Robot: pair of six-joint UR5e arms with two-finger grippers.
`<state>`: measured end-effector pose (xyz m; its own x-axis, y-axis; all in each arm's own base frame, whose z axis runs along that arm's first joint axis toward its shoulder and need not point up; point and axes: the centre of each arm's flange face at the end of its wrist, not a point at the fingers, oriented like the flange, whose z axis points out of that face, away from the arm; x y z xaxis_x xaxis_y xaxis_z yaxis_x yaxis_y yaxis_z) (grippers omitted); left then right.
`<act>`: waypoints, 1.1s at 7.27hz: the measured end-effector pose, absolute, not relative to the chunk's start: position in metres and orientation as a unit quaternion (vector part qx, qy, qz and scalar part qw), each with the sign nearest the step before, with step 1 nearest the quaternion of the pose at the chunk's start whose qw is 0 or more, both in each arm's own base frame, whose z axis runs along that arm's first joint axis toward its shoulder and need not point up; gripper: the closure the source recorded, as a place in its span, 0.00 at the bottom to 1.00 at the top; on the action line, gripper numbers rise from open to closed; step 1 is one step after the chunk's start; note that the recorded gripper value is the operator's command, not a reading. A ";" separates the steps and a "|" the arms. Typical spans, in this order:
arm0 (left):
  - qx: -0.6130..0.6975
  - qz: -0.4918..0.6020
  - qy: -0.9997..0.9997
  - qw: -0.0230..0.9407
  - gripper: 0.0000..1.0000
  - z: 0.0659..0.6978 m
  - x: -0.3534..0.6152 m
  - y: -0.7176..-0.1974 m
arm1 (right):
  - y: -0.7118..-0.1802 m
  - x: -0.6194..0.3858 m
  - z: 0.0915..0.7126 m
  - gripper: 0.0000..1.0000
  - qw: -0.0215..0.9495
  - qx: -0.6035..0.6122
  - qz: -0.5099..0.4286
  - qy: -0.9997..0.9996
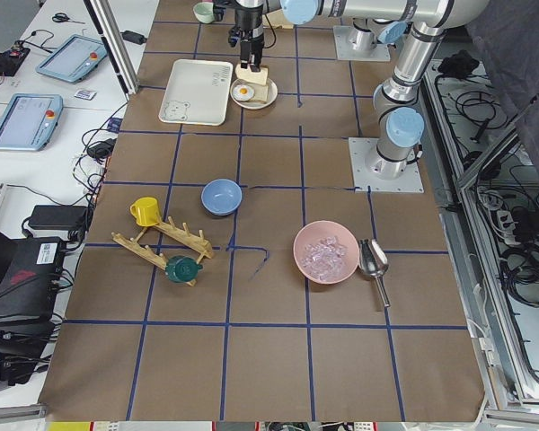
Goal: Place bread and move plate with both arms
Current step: 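Lower the bread onto the fried egg and open the right gripper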
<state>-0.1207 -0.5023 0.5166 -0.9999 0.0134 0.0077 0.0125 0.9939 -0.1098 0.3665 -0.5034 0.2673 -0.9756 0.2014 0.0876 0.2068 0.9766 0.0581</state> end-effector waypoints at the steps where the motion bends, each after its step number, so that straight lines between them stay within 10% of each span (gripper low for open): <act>1: -0.007 0.055 -0.998 0.005 0.00 0.517 -0.121 -0.502 | -0.503 0.367 0.267 0.83 0.039 -0.103 -0.034 -0.993; 2: -0.007 0.055 -0.998 0.005 0.00 0.517 -0.121 -0.502 | -0.503 0.367 0.266 0.81 0.039 -0.103 -0.034 -0.993; 3: -0.007 0.055 -0.998 0.005 0.00 0.517 -0.121 -0.502 | -0.503 0.367 0.266 0.48 0.039 -0.102 -0.034 -0.993; 4: -0.007 0.055 -0.998 0.005 0.00 0.517 -0.121 -0.502 | -0.504 0.367 0.266 0.40 0.038 -0.103 -0.033 -0.993; 8: -0.007 0.055 -0.998 0.005 0.00 0.517 -0.120 -0.502 | -0.503 0.371 0.263 0.30 0.012 -0.105 -0.025 -0.994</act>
<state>-0.1203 -0.5024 0.5166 -0.9999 0.0145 0.0086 0.0135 0.9939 -0.1097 0.3711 -0.5034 0.2630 -0.9775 0.2091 0.0286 0.2103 0.9765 0.0476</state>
